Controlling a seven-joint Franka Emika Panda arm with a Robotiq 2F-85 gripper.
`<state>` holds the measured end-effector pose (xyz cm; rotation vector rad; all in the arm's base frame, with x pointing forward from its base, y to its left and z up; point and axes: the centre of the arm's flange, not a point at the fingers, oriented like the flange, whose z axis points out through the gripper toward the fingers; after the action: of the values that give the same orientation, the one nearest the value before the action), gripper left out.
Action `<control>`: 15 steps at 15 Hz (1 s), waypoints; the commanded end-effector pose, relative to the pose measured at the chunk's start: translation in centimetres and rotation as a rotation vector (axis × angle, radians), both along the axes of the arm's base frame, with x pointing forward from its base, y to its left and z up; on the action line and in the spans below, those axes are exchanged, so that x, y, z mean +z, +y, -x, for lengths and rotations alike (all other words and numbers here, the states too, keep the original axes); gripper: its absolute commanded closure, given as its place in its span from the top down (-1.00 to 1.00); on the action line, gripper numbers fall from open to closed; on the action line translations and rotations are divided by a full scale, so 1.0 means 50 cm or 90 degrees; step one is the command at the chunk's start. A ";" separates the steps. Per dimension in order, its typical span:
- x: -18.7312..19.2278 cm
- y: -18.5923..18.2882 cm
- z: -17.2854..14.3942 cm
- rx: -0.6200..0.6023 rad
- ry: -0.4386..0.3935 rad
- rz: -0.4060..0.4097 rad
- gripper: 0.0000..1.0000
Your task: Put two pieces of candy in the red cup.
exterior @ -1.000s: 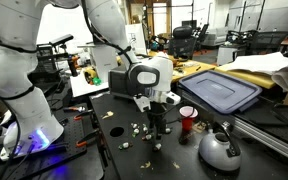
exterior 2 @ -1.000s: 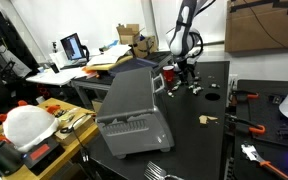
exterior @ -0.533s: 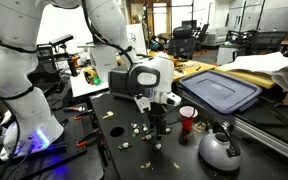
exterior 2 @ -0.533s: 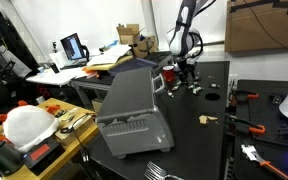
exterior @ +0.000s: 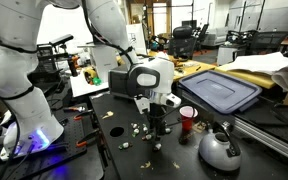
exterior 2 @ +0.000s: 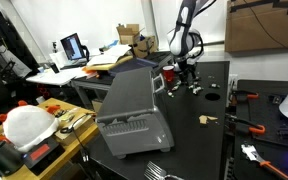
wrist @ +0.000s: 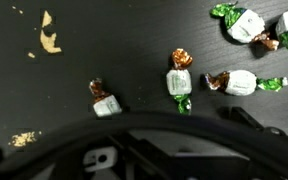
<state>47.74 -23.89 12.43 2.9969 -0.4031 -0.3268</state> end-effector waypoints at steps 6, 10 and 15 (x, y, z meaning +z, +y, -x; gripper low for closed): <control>0.001 -0.004 0.029 -0.074 -0.001 -0.042 1.00; -0.004 0.008 0.037 -0.091 0.004 -0.061 1.00; 0.004 0.018 0.037 -0.101 0.008 -0.069 0.02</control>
<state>46.74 -23.32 11.87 3.0560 -0.6112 -0.3618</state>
